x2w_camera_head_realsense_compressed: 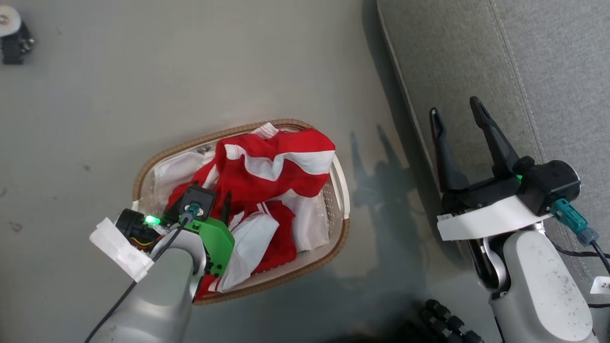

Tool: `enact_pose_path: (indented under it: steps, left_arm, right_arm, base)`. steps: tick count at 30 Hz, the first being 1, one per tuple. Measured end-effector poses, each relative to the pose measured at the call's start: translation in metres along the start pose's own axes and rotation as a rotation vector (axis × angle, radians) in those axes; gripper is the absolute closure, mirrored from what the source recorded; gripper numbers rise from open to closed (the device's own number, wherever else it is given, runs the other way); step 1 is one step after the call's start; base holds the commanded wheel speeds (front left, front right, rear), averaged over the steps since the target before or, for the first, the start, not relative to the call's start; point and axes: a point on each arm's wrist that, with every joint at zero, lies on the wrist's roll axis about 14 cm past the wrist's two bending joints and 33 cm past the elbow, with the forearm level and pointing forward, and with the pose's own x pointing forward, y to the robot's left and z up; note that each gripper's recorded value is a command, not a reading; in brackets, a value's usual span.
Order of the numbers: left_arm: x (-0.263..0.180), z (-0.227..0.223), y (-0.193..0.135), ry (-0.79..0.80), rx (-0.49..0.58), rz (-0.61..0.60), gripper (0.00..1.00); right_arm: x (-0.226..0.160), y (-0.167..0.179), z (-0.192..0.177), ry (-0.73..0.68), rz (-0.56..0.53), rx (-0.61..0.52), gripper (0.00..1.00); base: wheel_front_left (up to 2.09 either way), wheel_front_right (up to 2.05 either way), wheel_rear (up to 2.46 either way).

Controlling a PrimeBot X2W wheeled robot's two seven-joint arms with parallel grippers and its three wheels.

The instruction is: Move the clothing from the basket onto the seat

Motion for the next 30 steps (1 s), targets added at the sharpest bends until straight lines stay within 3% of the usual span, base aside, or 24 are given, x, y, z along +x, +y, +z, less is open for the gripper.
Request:
enact_pose_path:
  steps: [13, 15, 16, 17, 30]
  left_arm:
    - [0.056, -0.049, -0.014, 0.139, -0.026, -0.048, 0.02]
    - [0.06, -0.054, -0.018, 0.15, -0.036, -0.056, 0.5]
    - [0.061, -0.056, -0.02, 0.156, -0.038, -0.06, 0.8]
    - [0.062, -0.057, -0.022, 0.159, -0.039, -0.065, 1.0]
    - [0.044, -0.023, -0.034, 0.056, -0.057, -0.092, 1.0]
  right_arm:
    - [-0.001, -0.014, -0.047, 0.123, -0.02, -0.027, 0.0]
    - [-0.003, -0.016, -0.05, 0.135, -0.028, -0.029, 0.0]
    - [-0.004, -0.018, -0.051, 0.141, -0.032, -0.03, 0.0]
    - [-0.005, -0.019, -0.052, 0.144, -0.036, -0.032, 0.0]
    - [-0.01, -0.022, -0.032, 0.105, -0.046, -0.051, 0.0]
  base:
    - [0.0, 0.0, 0.0]
    - [0.0, 0.0, 0.0]
    - [0.0, 0.0, 0.0]
    - [0.0, 0.0, 0.0]
    - [0.0, 0.0, 0.0]
